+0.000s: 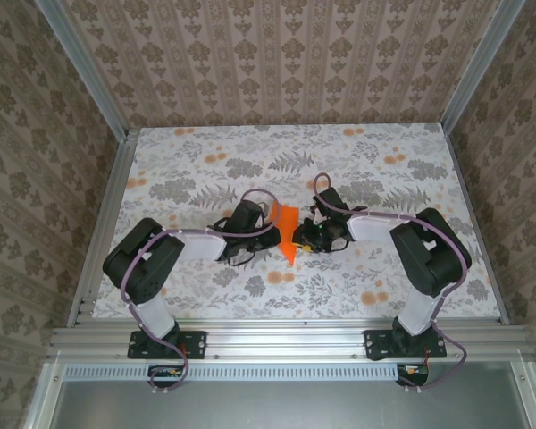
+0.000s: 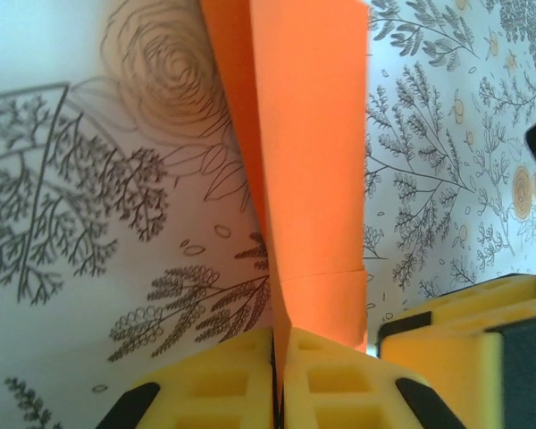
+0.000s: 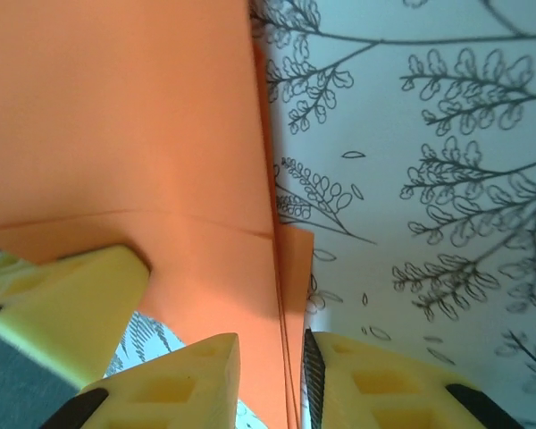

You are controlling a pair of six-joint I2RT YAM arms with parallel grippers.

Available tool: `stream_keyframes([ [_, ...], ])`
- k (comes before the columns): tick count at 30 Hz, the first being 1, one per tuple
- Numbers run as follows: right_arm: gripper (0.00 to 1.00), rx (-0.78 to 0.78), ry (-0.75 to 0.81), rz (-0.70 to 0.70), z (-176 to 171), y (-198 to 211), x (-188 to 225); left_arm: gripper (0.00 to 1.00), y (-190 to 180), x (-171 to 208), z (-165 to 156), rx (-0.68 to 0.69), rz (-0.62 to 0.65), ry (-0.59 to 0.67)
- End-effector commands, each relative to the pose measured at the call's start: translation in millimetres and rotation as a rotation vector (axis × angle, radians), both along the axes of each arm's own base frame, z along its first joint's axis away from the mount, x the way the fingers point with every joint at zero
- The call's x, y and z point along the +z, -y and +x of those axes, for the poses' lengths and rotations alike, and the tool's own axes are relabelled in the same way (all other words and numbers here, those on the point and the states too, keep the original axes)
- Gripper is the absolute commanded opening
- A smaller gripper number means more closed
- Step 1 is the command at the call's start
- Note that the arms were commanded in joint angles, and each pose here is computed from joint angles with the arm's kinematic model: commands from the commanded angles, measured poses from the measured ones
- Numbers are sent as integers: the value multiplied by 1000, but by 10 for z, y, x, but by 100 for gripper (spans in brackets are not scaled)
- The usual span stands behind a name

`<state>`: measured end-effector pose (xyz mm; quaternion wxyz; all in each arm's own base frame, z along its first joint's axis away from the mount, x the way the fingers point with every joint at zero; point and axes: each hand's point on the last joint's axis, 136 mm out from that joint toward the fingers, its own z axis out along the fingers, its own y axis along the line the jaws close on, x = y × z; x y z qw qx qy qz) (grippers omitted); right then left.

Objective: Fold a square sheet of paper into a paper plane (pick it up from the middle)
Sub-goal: Fold the wing for the fifth time at the center of the table.

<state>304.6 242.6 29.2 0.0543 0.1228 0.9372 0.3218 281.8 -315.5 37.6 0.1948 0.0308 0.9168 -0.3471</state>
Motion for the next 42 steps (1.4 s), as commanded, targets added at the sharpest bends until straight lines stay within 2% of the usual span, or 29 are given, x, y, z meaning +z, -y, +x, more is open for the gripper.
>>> stream_keyframes([
  [1,28,49,100,-42,31,111,164,7,5,34,64,-132,80,97],
  [8,21,94,132,-54,98,80,107,5,69,107,28,-352,86,143],
  [16,17,92,153,-12,410,13,114,4,167,107,57,-454,38,143],
  [20,15,118,133,0,437,8,33,3,232,85,82,-486,24,136],
  [33,12,146,79,-12,268,77,-138,5,261,61,257,-443,27,133],
  [36,13,129,60,-48,259,147,-237,10,280,72,286,-412,10,122],
  [42,13,32,27,-95,262,263,-363,29,310,115,271,-299,-99,73],
])
